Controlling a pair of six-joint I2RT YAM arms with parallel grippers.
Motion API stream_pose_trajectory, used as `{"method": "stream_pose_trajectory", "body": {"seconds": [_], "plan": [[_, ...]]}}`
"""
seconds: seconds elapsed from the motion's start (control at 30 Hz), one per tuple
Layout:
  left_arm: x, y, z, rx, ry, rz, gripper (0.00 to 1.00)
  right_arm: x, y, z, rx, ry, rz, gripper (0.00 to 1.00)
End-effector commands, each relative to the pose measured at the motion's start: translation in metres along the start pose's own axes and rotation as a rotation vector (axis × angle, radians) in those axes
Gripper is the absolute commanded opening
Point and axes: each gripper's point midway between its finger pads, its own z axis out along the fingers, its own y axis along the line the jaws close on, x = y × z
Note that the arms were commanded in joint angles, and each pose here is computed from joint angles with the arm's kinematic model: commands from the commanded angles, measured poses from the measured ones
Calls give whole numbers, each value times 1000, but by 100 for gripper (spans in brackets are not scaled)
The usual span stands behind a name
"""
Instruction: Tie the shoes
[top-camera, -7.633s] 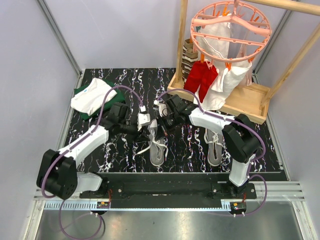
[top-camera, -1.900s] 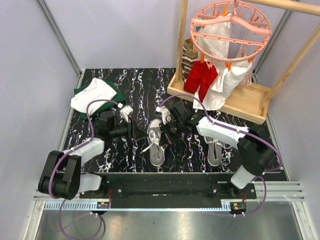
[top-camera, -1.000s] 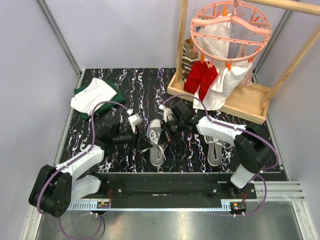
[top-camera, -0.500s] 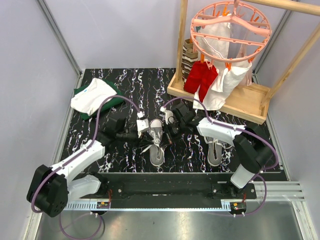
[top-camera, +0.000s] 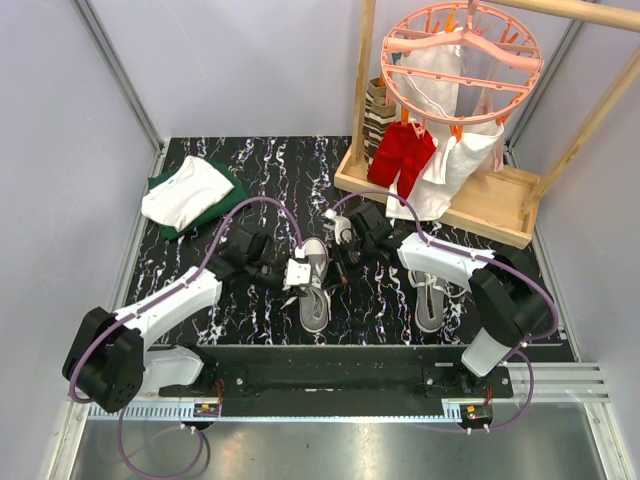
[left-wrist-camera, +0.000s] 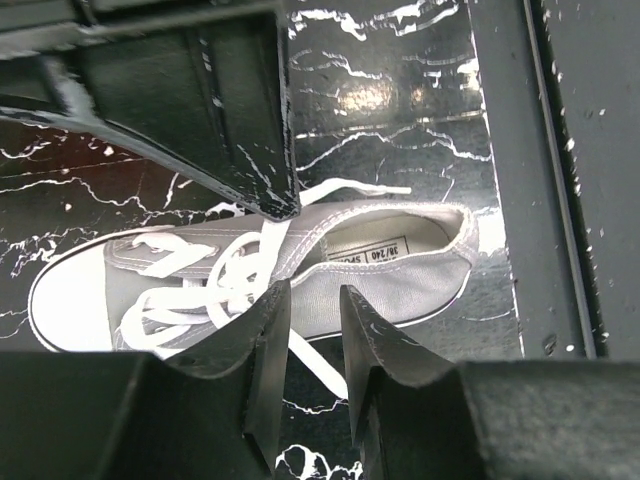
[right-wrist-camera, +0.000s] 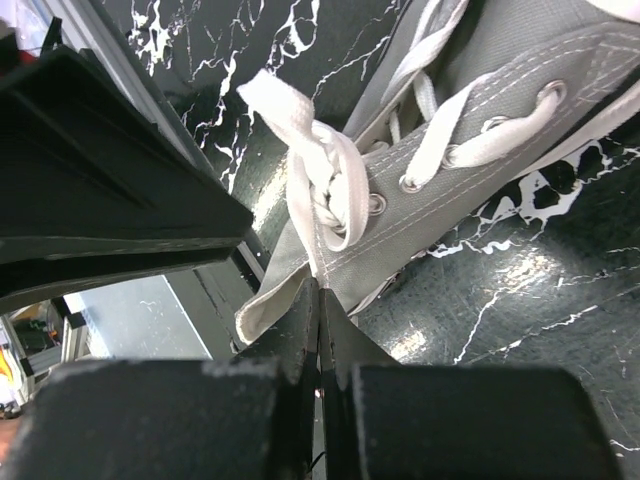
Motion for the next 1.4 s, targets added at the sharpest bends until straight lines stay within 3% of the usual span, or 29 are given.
{"method": "stream_pose_trajectory", "body": {"seconds": [0.0, 0.43, 0.87, 1.2, 1.37], "plan": [[-11, 16, 1, -25, 4, 119, 30, -11, 15, -10, -52, -42, -48, 0], [-13, 35, 7, -71, 17, 143, 31, -5, 18, -11, -73, -30, -56, 0], [-8, 31, 14, -45, 26, 133, 19, -6, 19, -12, -79, -34, -63, 0], [-5, 35, 16, -60, 48, 128, 20, -4, 20, -12, -87, -29, -62, 0], [-8, 38, 16, -68, 47, 133, 8, -5, 21, -12, -91, -33, -74, 0]]}}
